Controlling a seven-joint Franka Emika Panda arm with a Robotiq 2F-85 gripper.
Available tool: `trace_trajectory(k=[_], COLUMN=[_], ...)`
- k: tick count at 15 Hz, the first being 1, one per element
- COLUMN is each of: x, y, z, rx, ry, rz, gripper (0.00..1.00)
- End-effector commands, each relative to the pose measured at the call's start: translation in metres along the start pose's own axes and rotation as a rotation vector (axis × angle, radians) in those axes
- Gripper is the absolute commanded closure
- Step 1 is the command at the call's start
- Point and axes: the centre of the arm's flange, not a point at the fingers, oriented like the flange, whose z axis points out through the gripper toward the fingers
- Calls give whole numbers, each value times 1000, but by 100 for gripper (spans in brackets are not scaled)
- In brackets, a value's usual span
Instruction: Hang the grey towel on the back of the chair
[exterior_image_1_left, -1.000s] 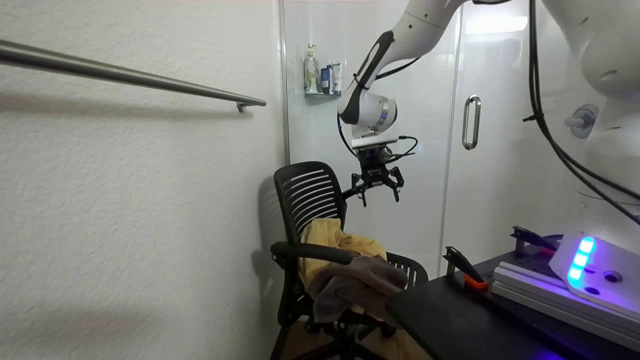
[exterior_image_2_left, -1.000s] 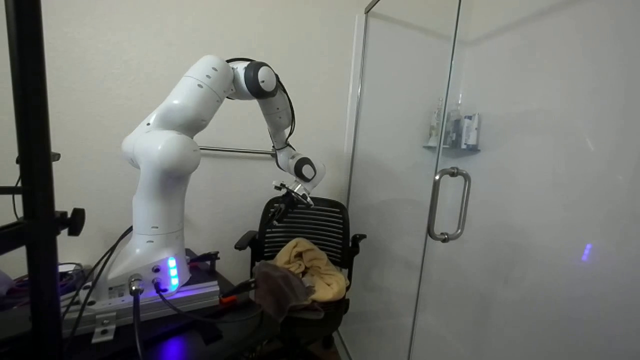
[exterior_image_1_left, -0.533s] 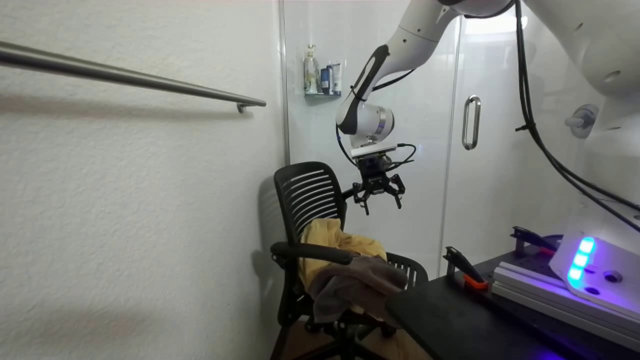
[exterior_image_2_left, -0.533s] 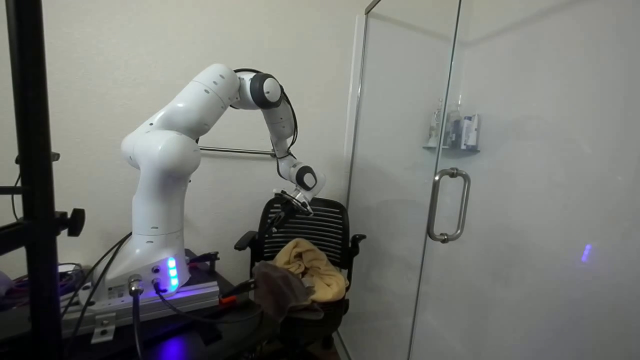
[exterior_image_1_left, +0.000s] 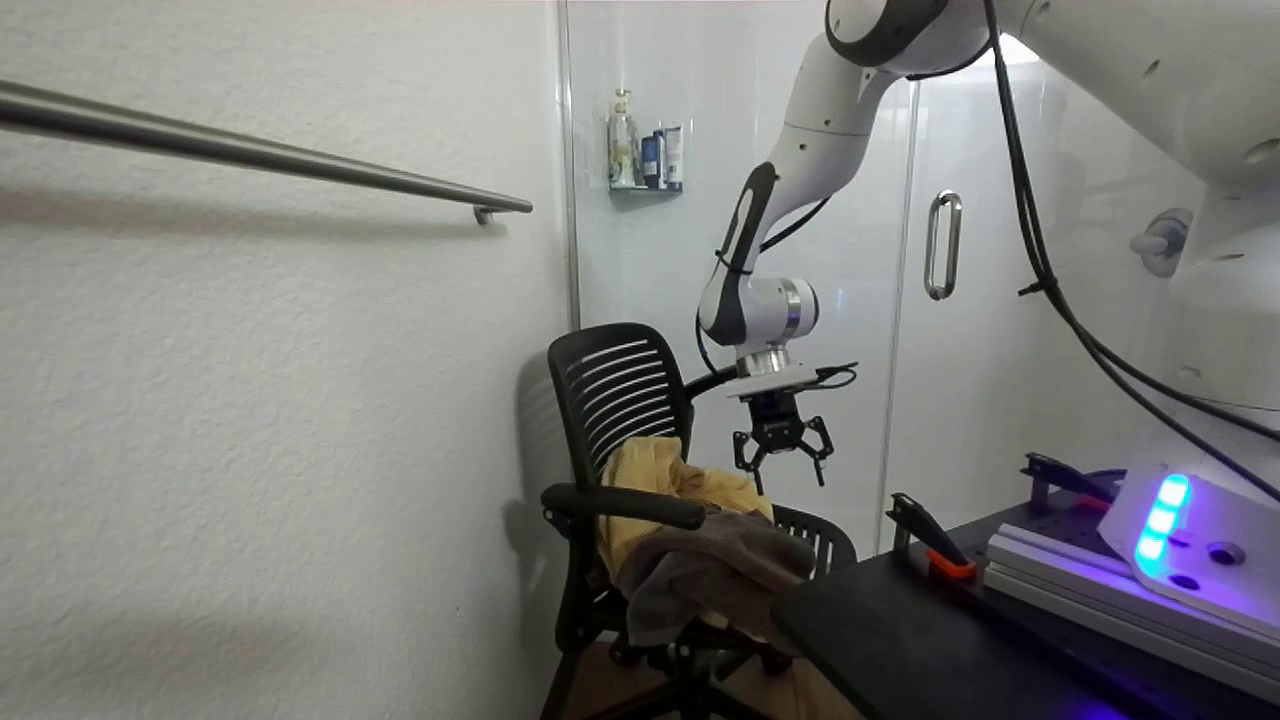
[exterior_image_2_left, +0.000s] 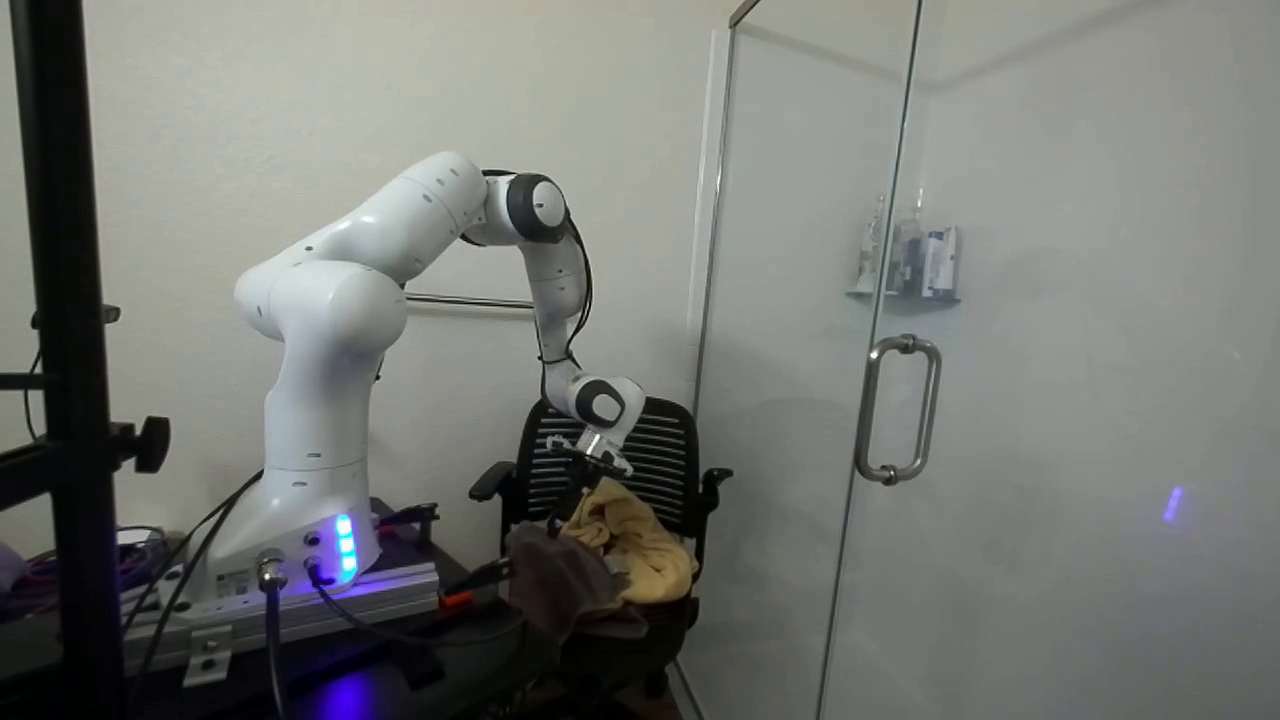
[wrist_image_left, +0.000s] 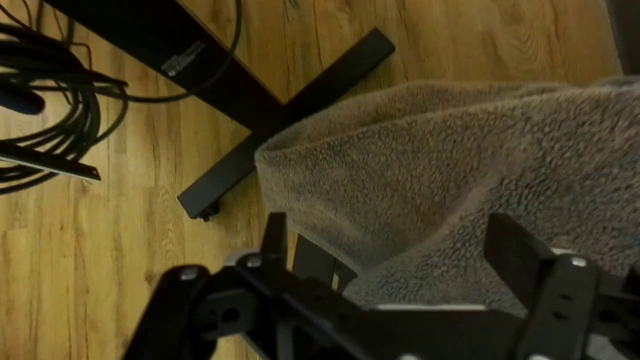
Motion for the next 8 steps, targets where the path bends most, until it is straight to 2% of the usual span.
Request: trace_trajectory(k=[1, 2, 3, 4, 7, 8], x=[-4, -2, 0, 13, 15, 35], y=[46, 57, 70, 36, 42, 35], z=[28, 26, 28, 23, 27, 28], rx=[133, 184, 188, 126, 125, 131], ry=[133, 153, 124, 138, 138, 151], rz=[78, 105, 103, 97, 100, 125], gripper=[0, 0, 0, 0, 0, 0])
